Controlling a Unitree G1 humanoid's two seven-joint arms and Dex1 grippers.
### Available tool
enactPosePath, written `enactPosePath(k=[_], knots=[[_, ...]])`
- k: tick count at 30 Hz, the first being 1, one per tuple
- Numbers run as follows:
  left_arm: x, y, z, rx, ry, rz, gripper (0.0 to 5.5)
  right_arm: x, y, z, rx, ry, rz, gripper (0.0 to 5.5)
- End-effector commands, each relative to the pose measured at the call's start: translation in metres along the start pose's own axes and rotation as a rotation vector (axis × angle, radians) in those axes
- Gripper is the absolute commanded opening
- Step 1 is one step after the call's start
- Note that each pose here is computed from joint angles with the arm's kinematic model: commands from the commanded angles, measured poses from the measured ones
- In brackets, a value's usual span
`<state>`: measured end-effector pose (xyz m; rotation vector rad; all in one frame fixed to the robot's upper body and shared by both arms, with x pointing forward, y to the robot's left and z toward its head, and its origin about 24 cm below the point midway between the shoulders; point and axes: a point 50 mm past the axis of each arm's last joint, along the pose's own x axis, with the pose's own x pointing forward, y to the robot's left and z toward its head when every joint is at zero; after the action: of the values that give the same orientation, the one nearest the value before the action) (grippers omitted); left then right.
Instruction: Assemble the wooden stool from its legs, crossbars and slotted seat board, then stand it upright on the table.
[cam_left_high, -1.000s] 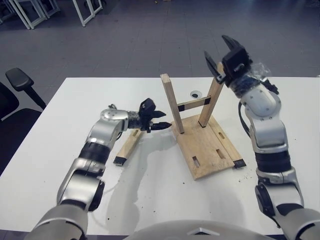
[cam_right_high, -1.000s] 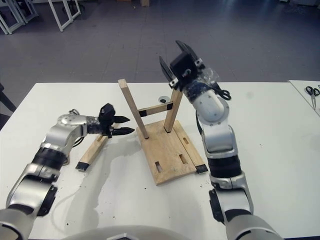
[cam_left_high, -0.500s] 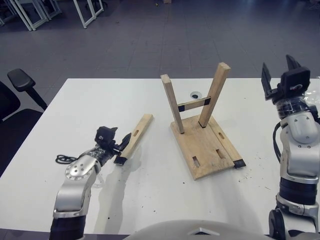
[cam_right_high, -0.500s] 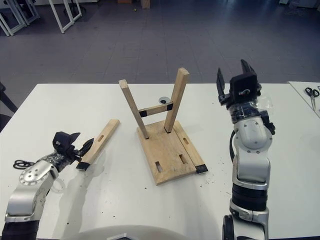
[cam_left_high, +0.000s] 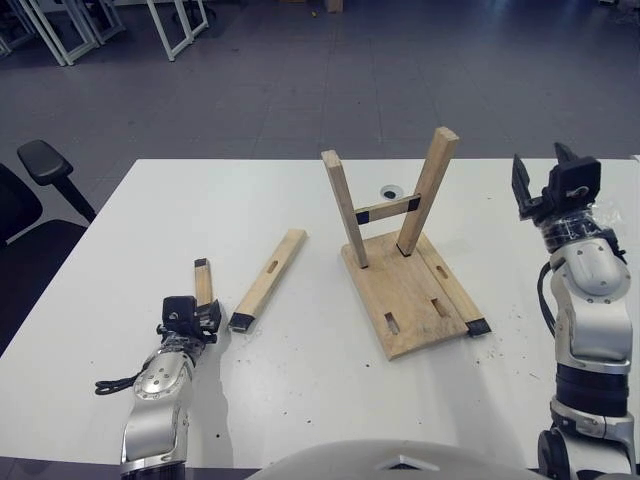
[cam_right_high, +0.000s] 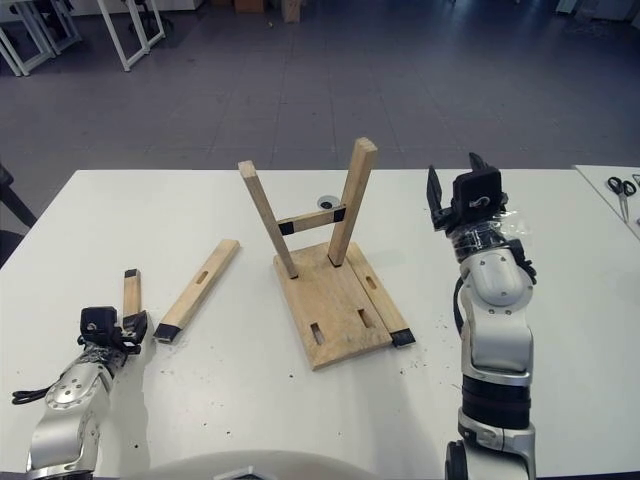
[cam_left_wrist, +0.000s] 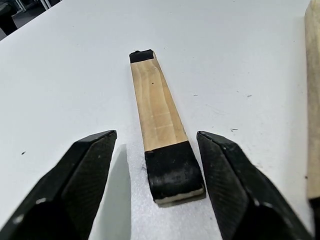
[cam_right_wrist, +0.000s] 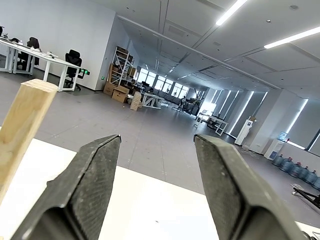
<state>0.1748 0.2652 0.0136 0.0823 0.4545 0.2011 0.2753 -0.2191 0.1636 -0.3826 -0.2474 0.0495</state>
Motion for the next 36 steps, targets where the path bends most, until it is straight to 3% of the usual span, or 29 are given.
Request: enactPosePath(k=[1, 5, 8, 11, 14, 19, 24, 30, 36], knots=[[0.001, 0.002, -0.016, -0.094, 0.119, 0.021, 2.33, 0.001, 0.000, 0.001, 0.010, 0.008, 0.009, 2.71], [0.004, -0.003, -0.012, -0.086, 0.163, 0.005, 1.75, 0.005, 0.002, 0.015, 0.042, -0.062, -0.006, 2.71], [0.009, -0.001, 0.001, -0.031, 0.116, 0.024, 1.31, 0.007, 0.006, 0.024, 0.110, -0.098, 0.014, 3.28], [0.015, 0.004, 0.034, 0.007, -0.063, 0.068, 1.31, 0.010, 0.010, 0.037, 0.229, -0.137, 0.034, 3.72], [0.015, -0.002, 0.084, 0.045, -0.359, 0.023, 1.31, 0.014, 0.024, 0.047, 0.471, -0.129, 0.156, 4.18], [0.000, -0.047, 0.153, 0.099, -0.761, -0.345, 1.31, 0.002, 0.057, 0.054, 0.901, -0.047, 0.514, 4.18], [-0.023, -0.082, 0.202, 0.147, -0.976, -0.622, 1.31, 0.003, 0.062, 0.065, 1.017, -0.014, 0.651, 4.18], [-0.031, -0.120, 0.196, 0.296, -0.958, -0.892, 1.31, 0.002, 0.071, 0.077, 1.157, -0.038, 0.759, 4.18], [-0.031, -0.134, 0.182, 0.398, -0.924, -1.013, 1.31, 0.004, 0.077, 0.096, 1.247, -0.084, 0.866, 4.18]])
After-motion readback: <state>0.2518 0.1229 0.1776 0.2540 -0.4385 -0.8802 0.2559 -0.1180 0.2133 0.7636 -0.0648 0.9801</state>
